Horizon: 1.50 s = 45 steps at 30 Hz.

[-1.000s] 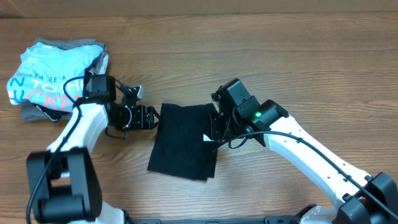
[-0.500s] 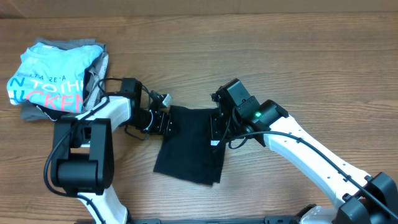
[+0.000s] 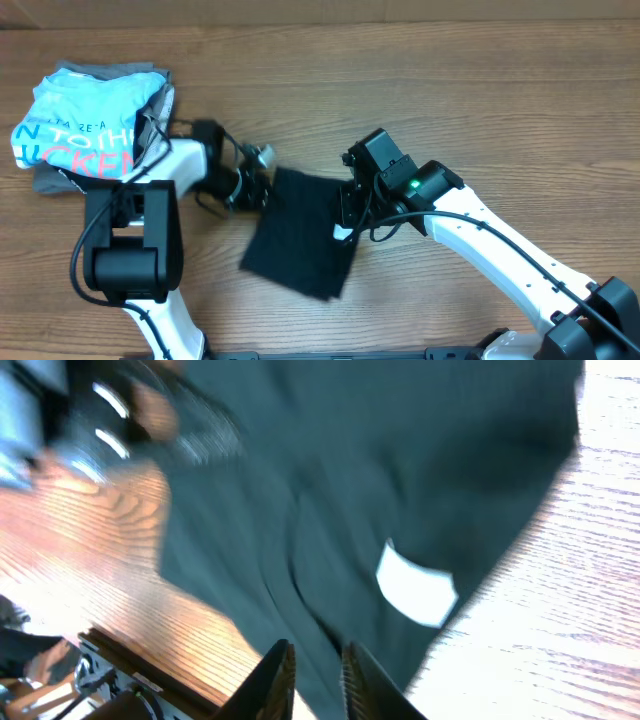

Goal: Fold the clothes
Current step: 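Grasp the bundle's left edge with the left gripper and lift it, then place the black bundle on top of the shirt stack with the left gripper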

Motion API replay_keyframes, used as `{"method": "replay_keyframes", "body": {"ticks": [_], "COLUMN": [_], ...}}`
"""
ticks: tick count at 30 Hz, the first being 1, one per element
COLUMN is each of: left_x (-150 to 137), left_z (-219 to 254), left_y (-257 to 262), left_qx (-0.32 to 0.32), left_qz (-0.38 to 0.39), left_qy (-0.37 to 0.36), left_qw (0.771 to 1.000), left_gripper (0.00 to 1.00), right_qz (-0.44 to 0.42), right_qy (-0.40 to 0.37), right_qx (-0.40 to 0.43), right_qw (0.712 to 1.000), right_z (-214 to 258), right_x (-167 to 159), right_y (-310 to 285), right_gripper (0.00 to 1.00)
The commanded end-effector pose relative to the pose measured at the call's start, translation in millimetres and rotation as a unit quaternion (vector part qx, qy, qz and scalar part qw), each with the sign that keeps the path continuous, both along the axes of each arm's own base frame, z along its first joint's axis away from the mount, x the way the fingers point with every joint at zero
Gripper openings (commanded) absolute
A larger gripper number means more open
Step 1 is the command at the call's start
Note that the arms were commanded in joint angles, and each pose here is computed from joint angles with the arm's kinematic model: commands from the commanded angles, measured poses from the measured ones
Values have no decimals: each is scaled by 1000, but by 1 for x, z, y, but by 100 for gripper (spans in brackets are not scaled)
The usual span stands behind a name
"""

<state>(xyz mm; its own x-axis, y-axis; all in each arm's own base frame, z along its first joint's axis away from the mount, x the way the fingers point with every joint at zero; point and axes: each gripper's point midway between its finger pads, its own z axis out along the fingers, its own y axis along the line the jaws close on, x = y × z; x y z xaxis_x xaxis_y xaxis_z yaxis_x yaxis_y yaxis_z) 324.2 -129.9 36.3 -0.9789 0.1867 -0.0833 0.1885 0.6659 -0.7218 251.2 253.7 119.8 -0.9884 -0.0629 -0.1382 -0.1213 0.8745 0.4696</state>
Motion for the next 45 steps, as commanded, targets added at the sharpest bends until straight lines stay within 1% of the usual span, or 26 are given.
{"method": "replay_keyframes", "body": {"ticks": [1,4,6,9,13,14,15,17,22,23,25,28,30,31,32,33,34,35,36,38,40,42,45], "left_x": [67,97,122,146,162,166,167,167,152,145,135,120,114,113,110,106,101,96,89,82,68,58,41], "left_z": [67,98,122,144,164,171,172,179,204,207,207,203,199,196,191,184,175,167,159,161,178,201,257], "left_y": [31,53,76,114,170,196,206,246,321,344,368,396,404,404,406,409,412,416,422,428,438,445,446], "left_qx": [-6,-1,5,27,46,50,52,57,14,17,28,45,54,62,75,93,117,138,163,168,174,177,192], "left_qz": [31,66,105,163,227,257,270,315,399,424,447,474,483,481,481,486,490,497,507,517,537,553,565], "left_qy": [-116,-157,-192,-223,-255,-264,-267,-277,-298,-300,-301,-295,-288,-286,-279,-265,-247,-231,-209,-204,-209,-225,-275], "left_qw": [993,985,976,961,939,928,924,906,867,854,842,828,825,827,828,828,828,825,820,814,798,783,754], "left_gripper": [4,4,4,4,4,4,4,4,4,4,4,4,4,6,11,19,37,46,47,43,40,40,41], "right_qz": [-3,-3,-3,-3,-6,-7,-7,-7,-7,-8,-15,-16,-16,-16,-16,-19,-26,-27,-26,-26,-26,-25,-26], "right_qy": [-6,-6,-6,-6,-3,0,0,3,6,5,8,9,9,9,9,10,15,16,18,21,25,26,26], "right_qx": [-5,-5,-4,-5,-5,-6,-7,-9,-10,-10,-9,-9,-9,-9,-9,-8,-8,-7,-5,-7,-10,-12,-12], "right_qw": [1000,1000,1000,1000,1000,1000,1000,1000,1000,1000,1000,1000,1000,1000,1000,1000,1000,999,999,999,999,999,999], "right_z": [1,1,1,1,1,0,0,0,-1,-1,-1,-1,-1,-1,-1,-1,-1,-1,0,-1,-2,-2,-2], "right_x": [3,3,3,3,3,2,2,0,-1,0,0,0,0,0,0,0,0,0,-1,-3,-4,-5,-5], "right_y": [-2,-2,-2,-2,-2,-3,-3,-4,-5,-4,-4,-4,-4,-4,-4,-4,-4,-4,-3,-4,-6,-6,-6], "right_gripper": [17,17,17,17,17,17,17,17,17,17,17,17,17,17,17,17,17,17,17,16,17,17,17]}}
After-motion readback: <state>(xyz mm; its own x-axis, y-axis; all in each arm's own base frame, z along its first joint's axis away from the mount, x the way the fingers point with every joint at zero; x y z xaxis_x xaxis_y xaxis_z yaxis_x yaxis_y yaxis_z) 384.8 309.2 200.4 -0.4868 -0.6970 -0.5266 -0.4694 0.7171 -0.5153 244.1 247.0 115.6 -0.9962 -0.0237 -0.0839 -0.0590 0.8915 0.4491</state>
